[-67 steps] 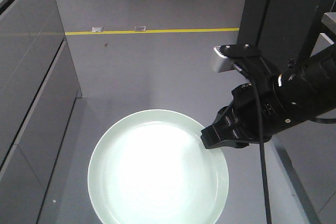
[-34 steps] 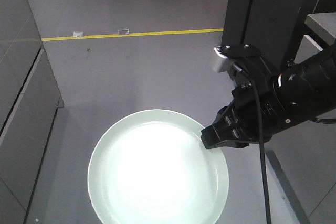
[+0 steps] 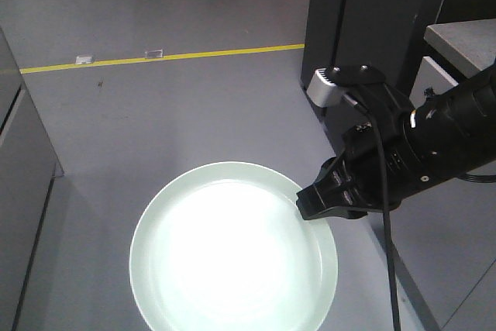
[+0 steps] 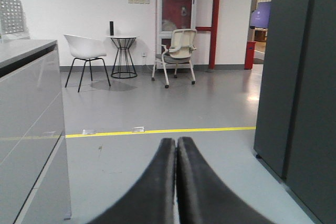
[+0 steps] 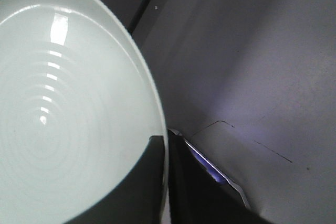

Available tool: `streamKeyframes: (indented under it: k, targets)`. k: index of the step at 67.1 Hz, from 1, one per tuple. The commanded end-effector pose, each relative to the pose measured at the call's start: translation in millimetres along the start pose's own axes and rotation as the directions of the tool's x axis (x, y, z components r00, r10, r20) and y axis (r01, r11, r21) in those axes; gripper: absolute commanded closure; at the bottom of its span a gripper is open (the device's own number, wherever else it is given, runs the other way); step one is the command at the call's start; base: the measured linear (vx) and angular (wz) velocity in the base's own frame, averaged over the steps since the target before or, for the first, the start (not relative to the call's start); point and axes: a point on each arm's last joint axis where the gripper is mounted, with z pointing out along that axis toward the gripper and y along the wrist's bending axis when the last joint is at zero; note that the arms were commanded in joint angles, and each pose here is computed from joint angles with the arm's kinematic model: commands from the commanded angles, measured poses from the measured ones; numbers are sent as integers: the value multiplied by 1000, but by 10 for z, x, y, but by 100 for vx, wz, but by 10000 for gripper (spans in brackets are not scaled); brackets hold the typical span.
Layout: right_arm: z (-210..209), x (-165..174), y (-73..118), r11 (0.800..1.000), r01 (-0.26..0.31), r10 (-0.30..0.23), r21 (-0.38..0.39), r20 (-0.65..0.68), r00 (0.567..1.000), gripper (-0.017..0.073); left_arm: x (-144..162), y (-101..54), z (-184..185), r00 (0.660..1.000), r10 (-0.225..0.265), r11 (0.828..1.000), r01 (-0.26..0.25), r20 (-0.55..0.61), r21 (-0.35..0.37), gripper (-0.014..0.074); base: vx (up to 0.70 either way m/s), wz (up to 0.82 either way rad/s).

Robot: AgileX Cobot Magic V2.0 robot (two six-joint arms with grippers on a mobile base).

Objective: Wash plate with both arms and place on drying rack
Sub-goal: 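Continue driving toward the far counter, keeping the plate held, then turn the base toward the counter with the potted plant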

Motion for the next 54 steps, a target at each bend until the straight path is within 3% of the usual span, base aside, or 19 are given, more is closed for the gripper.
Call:
streamKeyframes:
  k: [1, 54]
  targets:
    - [-153, -60, 84, 1000, 13, -11, -16, 89, 996, 561, -169, -7, -27, 993, -9, 1000, 9, 114, 6, 600, 14, -15]
    - [-153, -60, 84, 1000, 13, -11, -16, 89, 996, 561, -169, -7, -27, 993, -9, 1000, 9, 114, 6, 600, 13, -21]
